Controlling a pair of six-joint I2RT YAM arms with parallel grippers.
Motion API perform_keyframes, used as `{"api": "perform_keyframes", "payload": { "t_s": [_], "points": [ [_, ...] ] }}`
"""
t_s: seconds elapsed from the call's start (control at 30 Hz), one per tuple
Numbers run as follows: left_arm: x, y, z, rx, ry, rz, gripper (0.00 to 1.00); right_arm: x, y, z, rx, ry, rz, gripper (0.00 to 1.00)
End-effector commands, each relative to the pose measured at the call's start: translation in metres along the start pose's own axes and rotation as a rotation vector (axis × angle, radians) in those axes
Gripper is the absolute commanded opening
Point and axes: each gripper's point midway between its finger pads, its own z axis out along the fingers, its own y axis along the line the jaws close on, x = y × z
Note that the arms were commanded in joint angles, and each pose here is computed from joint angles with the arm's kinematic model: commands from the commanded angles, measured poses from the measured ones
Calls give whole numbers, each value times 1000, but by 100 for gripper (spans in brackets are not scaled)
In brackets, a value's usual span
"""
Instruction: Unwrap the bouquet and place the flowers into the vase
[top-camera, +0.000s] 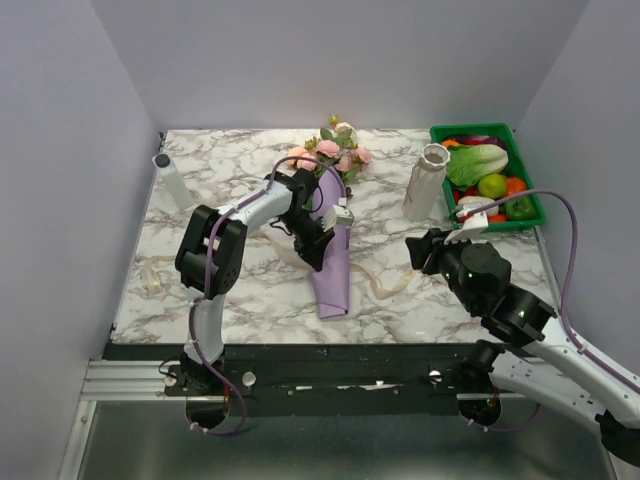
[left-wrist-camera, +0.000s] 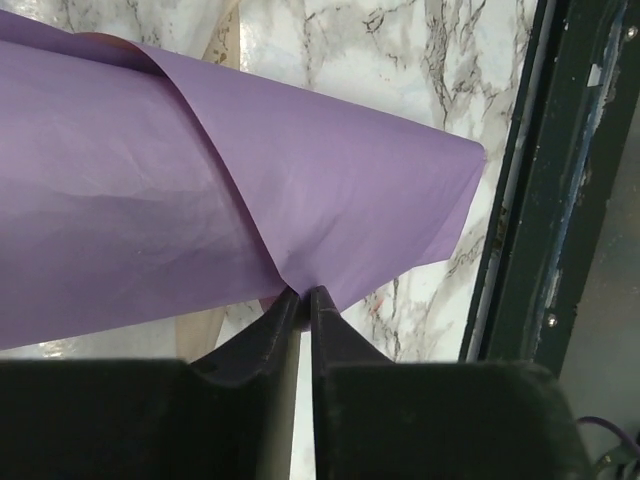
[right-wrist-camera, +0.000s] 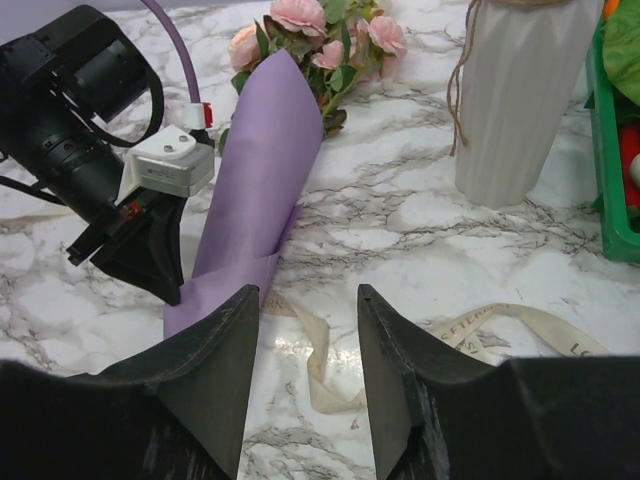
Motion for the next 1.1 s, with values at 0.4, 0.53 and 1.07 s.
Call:
{"api": "perform_keyframes", "payload": {
  "t_s": [0.4,0.53,1.07],
  "points": [
    [-33,-38,-39,-5,-10,49,0,-8,0,-3,-4,-40,17,52],
    [-37,-60,-39,25,-3,68,0,-7,-2,-4,-1,-45,22,52],
    [-93,-89,0,122,33,60,31,-1,-13,-13,17,-65,67,62]
  ]
}}
